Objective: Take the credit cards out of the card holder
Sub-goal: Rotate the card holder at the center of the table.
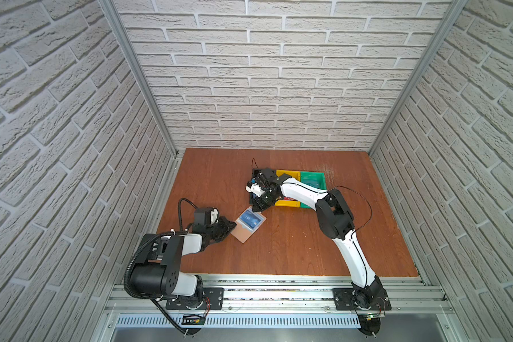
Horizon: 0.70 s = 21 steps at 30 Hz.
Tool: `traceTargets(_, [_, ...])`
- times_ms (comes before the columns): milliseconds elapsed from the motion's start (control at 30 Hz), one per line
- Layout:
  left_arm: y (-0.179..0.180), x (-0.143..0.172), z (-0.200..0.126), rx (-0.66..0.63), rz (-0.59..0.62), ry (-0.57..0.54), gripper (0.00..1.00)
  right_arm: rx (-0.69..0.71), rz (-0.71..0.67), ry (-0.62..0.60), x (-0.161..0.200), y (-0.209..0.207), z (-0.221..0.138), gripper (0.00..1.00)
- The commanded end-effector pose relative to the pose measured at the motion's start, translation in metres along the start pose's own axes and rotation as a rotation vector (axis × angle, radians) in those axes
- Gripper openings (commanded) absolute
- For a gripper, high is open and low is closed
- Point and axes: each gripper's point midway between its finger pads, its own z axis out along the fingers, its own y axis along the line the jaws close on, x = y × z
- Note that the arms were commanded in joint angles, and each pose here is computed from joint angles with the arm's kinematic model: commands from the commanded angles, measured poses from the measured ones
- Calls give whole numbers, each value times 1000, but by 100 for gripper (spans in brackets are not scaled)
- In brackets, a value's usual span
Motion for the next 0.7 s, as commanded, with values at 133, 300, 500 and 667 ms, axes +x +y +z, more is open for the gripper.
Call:
traceTargets(133, [16,6,-1,-62,-3,15,14,105,52,140,55,-28,13,19])
traceTargets(300, [19,7,0,-72,-5,23,14,89,22,118,59,-24,9,19])
traceTargets(500, [24,8,-2,-85,-8,27,14,91,29,138,72,-24,7,18])
traceTargets(667, [21,5,-2,-68,9,23,17,84,46,135,84,-16,1,18])
